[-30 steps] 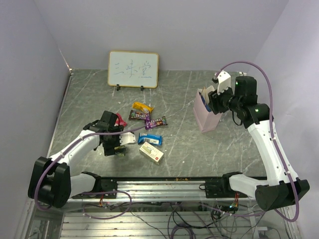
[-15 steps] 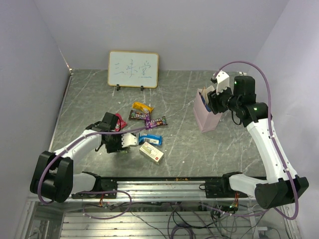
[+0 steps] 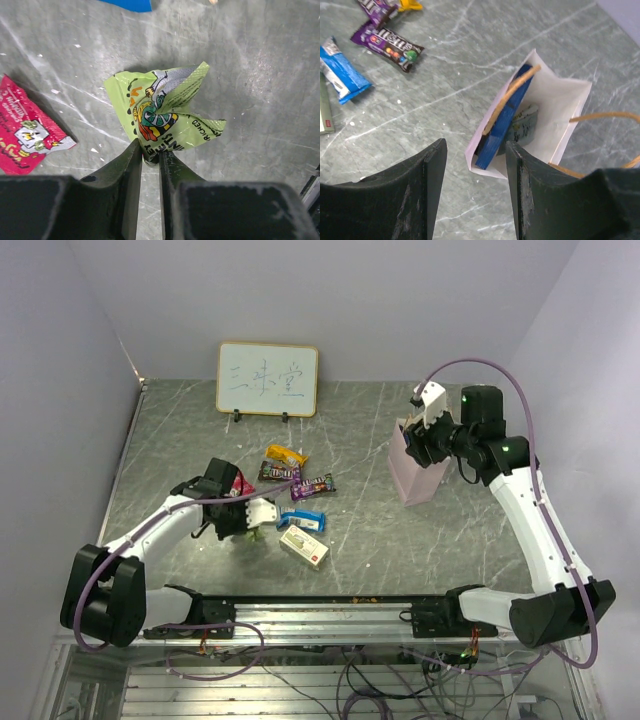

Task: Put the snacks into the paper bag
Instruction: Pick up the snack from the center of the board.

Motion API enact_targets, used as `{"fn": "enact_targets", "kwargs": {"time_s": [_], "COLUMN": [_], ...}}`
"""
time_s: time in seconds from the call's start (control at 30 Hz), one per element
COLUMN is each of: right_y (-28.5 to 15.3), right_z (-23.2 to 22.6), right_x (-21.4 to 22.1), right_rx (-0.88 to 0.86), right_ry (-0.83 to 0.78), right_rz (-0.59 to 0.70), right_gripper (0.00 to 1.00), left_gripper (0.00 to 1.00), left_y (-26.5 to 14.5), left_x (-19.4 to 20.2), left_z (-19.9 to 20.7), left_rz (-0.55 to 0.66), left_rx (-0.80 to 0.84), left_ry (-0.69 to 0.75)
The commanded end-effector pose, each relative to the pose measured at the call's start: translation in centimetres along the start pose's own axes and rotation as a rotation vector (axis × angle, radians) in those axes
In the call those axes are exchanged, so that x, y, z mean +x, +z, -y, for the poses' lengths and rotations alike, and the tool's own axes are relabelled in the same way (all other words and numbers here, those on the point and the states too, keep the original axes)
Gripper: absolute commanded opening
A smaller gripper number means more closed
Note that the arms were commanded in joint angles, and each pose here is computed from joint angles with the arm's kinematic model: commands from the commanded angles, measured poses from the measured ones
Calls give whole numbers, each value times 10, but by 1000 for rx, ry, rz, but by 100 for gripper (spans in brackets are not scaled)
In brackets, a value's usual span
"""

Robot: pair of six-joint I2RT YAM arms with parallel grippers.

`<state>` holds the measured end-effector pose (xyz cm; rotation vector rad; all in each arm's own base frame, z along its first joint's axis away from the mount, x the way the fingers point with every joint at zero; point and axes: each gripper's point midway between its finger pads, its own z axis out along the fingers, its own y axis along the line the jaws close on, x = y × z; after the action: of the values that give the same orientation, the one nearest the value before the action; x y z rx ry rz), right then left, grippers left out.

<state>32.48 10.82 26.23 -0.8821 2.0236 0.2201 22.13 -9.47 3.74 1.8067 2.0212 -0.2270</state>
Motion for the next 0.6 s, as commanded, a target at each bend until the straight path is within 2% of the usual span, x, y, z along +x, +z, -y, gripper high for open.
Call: {"fn": "enact_targets", "kwargs": {"time_s": [0.0, 0.13, 0.33, 0.57], "right_y": [-8, -4, 3, 11], "right_z": [-15, -42, -93, -153], "right_x": [-38, -58, -89, -99], "right_rx": [-96, -224, -431, -631], "right_ry": [-82, -128, -211, -294], "right_rz": [126, 219, 377, 457], "right_gripper": [51, 51, 53, 54], "left_gripper": [9, 7, 7, 7], "left_y": [-21, -45, -93, -143], "left_x": [-30, -60, -122, -191], "left_z": [-6, -14, -27, -38], "left_rz": [97, 185, 382, 595], "left_rx": [14, 23, 42, 71], "left_ry": [-24, -36, -70, -131]}}
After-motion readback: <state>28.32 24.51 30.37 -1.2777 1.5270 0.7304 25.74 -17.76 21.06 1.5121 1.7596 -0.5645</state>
